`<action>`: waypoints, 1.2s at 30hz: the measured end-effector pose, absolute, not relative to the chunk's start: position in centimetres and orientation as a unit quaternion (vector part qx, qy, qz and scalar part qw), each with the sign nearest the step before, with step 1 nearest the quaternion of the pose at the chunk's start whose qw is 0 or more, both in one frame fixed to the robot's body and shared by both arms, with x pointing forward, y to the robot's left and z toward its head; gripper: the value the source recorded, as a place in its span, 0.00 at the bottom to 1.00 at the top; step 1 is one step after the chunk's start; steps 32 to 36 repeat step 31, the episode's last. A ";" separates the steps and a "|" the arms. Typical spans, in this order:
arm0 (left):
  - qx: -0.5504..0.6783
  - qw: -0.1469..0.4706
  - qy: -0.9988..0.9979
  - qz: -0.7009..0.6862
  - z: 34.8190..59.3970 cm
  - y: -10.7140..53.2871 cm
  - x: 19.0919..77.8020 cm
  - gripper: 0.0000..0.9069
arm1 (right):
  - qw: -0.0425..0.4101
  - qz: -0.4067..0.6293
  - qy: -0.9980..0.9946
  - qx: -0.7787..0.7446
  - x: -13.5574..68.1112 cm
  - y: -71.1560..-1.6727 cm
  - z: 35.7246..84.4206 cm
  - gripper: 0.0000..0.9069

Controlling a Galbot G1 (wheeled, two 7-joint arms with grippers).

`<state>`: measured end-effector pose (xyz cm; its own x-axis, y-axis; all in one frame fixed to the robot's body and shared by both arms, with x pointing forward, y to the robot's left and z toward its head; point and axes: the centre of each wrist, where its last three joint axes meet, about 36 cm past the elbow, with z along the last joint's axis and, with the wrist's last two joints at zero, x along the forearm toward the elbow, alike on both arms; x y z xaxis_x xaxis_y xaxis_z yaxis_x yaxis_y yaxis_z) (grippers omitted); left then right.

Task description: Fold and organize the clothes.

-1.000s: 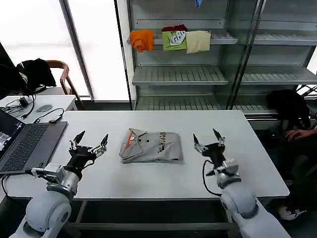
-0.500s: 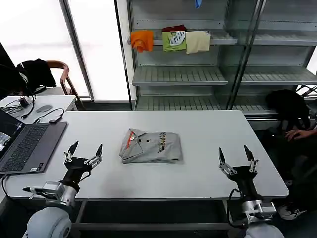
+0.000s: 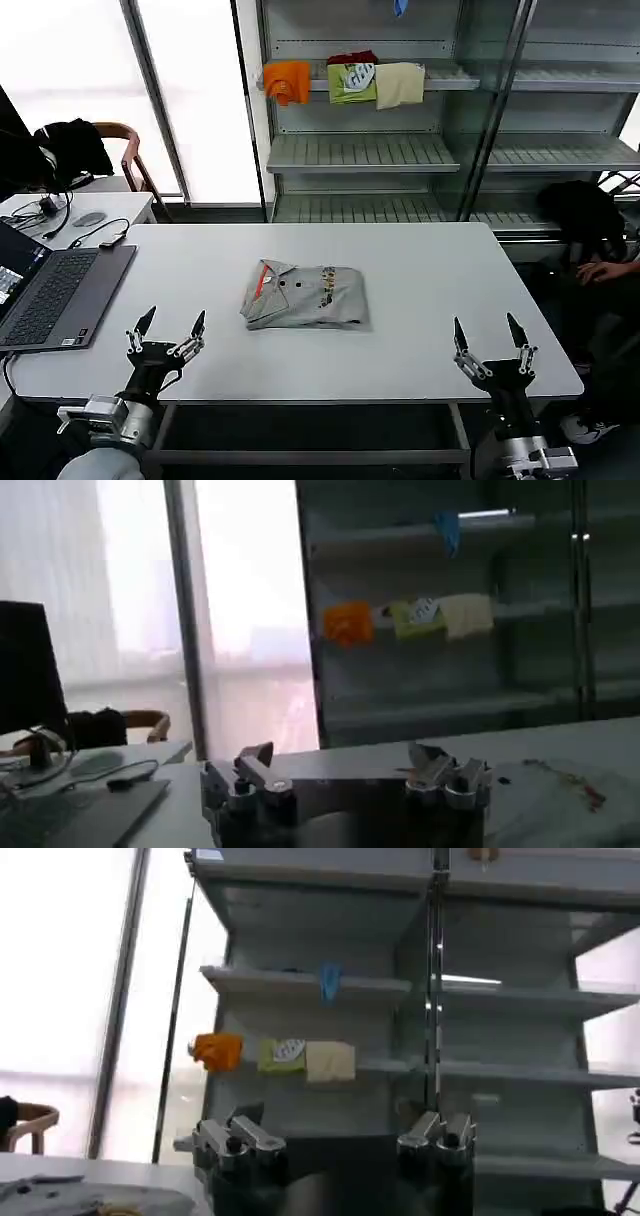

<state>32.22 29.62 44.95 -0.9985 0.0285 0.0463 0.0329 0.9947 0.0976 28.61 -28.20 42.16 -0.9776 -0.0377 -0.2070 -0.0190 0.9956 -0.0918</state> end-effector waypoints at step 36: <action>-0.009 0.033 -0.998 -0.053 43.4 30.7 32.1 1.00 | 0.094 -0.050 0.994 -0.019 27.6 -29.1 41.7 1.00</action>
